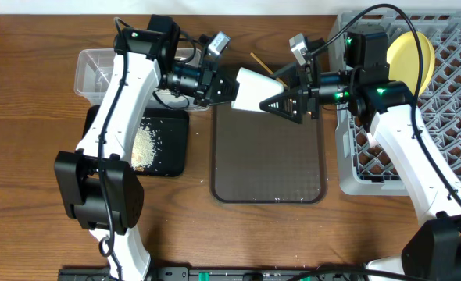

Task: Sort waste into correct bins and load items into the dishwasher rack
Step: 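Lift the cup with the left gripper and hand it to the right gripper, then carry the white cup with the right gripper into the rack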

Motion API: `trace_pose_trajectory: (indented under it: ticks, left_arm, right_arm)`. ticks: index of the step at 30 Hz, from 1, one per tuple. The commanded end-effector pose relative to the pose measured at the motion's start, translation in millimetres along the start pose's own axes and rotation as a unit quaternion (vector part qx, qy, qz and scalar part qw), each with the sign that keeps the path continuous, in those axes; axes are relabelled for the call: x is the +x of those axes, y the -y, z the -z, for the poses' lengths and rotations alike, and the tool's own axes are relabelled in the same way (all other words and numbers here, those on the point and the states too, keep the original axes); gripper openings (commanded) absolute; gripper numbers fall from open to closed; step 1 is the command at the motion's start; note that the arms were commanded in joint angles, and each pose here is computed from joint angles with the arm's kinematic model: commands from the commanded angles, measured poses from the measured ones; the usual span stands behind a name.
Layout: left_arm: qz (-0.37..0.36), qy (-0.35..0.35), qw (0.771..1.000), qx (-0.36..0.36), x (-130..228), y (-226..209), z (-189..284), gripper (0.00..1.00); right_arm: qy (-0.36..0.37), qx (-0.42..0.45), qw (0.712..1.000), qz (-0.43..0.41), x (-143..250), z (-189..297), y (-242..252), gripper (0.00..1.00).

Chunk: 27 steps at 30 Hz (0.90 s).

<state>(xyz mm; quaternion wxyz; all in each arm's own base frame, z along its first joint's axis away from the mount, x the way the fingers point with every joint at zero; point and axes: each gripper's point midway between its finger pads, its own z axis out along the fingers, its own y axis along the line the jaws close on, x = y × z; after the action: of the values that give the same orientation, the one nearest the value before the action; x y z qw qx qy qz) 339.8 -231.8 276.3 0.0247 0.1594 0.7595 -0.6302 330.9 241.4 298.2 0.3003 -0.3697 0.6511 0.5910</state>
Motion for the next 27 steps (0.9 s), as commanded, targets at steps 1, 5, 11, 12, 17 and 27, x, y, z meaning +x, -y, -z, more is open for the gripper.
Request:
trace_pose_trajectory:
  ticks: [1,5,11,12,17,27]
  left_arm:
    - [-0.01,0.003,1.0,0.017,-0.5,5.0,0.2,0.06]
    - [-0.011,0.003,1.0,0.017,-0.6,4.9,0.2,0.06]
    - [-0.011,0.003,1.0,0.017,-0.6,4.9,0.2,0.13]
    - [-0.011,0.003,1.0,0.017,-0.6,4.9,0.2,0.16]
    - [-0.012,0.003,1.0,0.013,-0.8,3.3,0.5,0.29]
    - [-0.026,-0.006,0.99,-0.139,-1.1,-51.6,19.9,0.43]
  right_arm:
    - [-0.002,-0.014,1.0,0.001,2.7,-2.7,-2.9,0.73]
    - [-0.002,-0.014,1.0,0.0,2.7,-2.7,-2.9,0.64]
    - [-0.002,-0.014,1.0,0.001,2.8,-2.9,-3.0,0.54]
    - [-0.002,-0.014,1.0,0.001,2.8,-2.9,-3.0,0.53]
    - [0.001,-0.002,1.0,-0.003,1.7,1.8,2.1,0.51]
    - [0.002,0.281,0.944,-0.171,31.1,76.1,82.3,0.52]
